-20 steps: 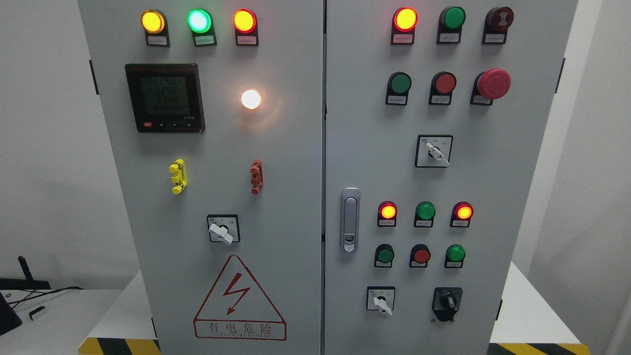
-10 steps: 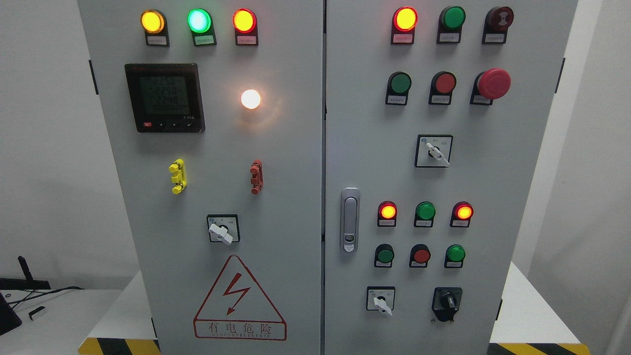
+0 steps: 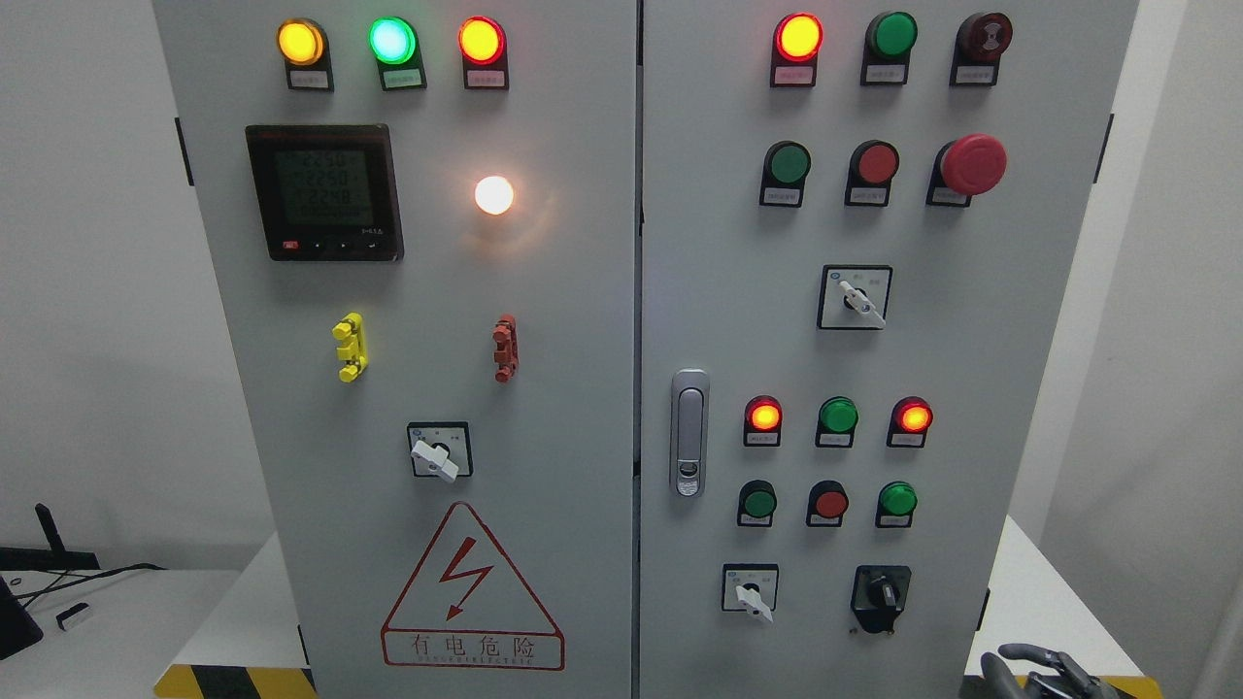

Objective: Trip black knob to open circuit
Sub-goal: 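Reach the right hand up toward the black rotary knob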

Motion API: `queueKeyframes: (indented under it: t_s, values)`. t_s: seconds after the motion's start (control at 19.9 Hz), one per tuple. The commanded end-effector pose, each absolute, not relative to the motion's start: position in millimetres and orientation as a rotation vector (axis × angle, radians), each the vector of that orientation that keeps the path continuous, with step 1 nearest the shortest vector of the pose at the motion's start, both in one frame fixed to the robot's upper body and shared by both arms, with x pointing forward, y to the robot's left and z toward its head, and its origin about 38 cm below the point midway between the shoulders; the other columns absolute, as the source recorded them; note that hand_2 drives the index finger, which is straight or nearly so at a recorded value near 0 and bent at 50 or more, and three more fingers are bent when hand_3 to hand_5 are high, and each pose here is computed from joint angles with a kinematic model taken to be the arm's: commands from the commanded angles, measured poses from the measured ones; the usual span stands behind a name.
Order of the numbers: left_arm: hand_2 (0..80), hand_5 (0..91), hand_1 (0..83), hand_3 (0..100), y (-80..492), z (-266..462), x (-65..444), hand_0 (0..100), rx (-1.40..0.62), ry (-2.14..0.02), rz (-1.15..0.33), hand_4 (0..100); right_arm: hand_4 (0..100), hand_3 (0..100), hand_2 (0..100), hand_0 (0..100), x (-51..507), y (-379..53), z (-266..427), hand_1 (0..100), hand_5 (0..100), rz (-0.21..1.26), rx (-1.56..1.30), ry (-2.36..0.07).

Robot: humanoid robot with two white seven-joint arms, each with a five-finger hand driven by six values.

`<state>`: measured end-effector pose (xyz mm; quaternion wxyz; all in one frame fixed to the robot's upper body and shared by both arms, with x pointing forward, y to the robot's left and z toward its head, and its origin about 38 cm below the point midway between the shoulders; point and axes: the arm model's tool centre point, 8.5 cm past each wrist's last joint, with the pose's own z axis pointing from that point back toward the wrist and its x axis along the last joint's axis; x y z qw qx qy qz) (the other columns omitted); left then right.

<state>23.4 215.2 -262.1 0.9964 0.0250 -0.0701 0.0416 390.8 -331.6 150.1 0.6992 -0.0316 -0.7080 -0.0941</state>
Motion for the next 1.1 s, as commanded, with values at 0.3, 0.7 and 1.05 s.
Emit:
queueKeyframes:
  t_s: [0.3, 0.7, 1.05]
  values:
    - [0.0, 0.0, 38.9, 0, 215.0, -262.1, 23.6, 12, 0.049, -0.141, 0.053, 0, 99, 100, 48, 24, 414.4, -284.3, 142.1, 77, 93, -0.131, -0.003, -1.548]
    - [0.0, 0.0, 38.9, 0, 215.0, -262.1, 23.6, 12, 0.049, -0.141, 0.053, 0, 99, 100, 49, 25, 415.2, -276.5, 143.2, 80, 93, -0.117, 0.004, -1.552]
    - [0.0, 0.0, 38.9, 0, 215.0, -262.1, 23.6, 12, 0.049, -0.141, 0.053, 0, 99, 100, 49, 27, 417.3, -276.3, 144.4, 81, 93, -0.115, -0.002, -1.555]
